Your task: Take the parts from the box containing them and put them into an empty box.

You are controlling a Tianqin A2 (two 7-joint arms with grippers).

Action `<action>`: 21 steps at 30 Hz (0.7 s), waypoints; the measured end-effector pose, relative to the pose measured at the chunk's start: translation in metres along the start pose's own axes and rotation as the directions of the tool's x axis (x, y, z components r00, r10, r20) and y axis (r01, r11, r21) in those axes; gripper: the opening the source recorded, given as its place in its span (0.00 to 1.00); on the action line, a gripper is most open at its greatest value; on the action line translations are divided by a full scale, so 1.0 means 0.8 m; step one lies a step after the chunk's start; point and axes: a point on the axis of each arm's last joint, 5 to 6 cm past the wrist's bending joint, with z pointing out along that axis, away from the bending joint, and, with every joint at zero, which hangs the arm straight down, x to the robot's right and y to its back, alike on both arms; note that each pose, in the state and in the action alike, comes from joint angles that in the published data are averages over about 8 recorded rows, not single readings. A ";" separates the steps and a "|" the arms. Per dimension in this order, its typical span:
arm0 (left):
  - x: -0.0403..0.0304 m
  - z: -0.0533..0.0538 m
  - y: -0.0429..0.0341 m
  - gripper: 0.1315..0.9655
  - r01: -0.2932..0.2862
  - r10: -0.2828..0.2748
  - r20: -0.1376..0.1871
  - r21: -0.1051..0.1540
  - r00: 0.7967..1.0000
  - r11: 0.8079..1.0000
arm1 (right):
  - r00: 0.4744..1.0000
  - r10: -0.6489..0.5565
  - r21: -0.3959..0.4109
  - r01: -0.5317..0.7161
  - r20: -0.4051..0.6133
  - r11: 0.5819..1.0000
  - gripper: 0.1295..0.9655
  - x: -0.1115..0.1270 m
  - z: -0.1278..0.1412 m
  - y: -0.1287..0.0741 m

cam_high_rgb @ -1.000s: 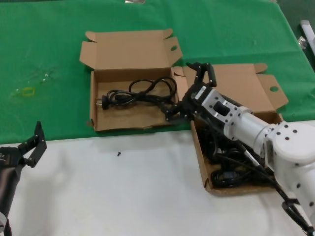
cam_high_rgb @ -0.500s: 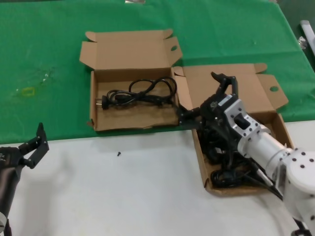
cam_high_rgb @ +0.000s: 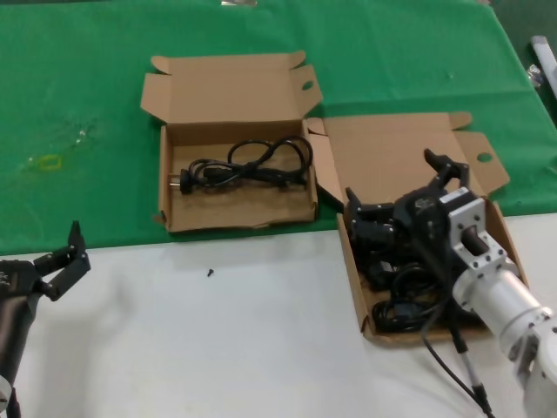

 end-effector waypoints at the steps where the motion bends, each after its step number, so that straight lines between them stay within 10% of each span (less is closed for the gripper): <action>1: 0.0000 0.000 0.0000 0.80 0.000 0.000 0.000 0.000 1.000 1.000 | 1.000 0.012 -0.001 -0.012 -0.010 1.000 1.00 0.000 -0.004 0.001; 21: 0.0000 0.000 0.0000 0.99 0.000 0.000 0.000 0.000 1.000 1.000 | 0.976 0.168 -0.005 -0.170 -0.140 0.985 1.00 0.006 -0.061 0.009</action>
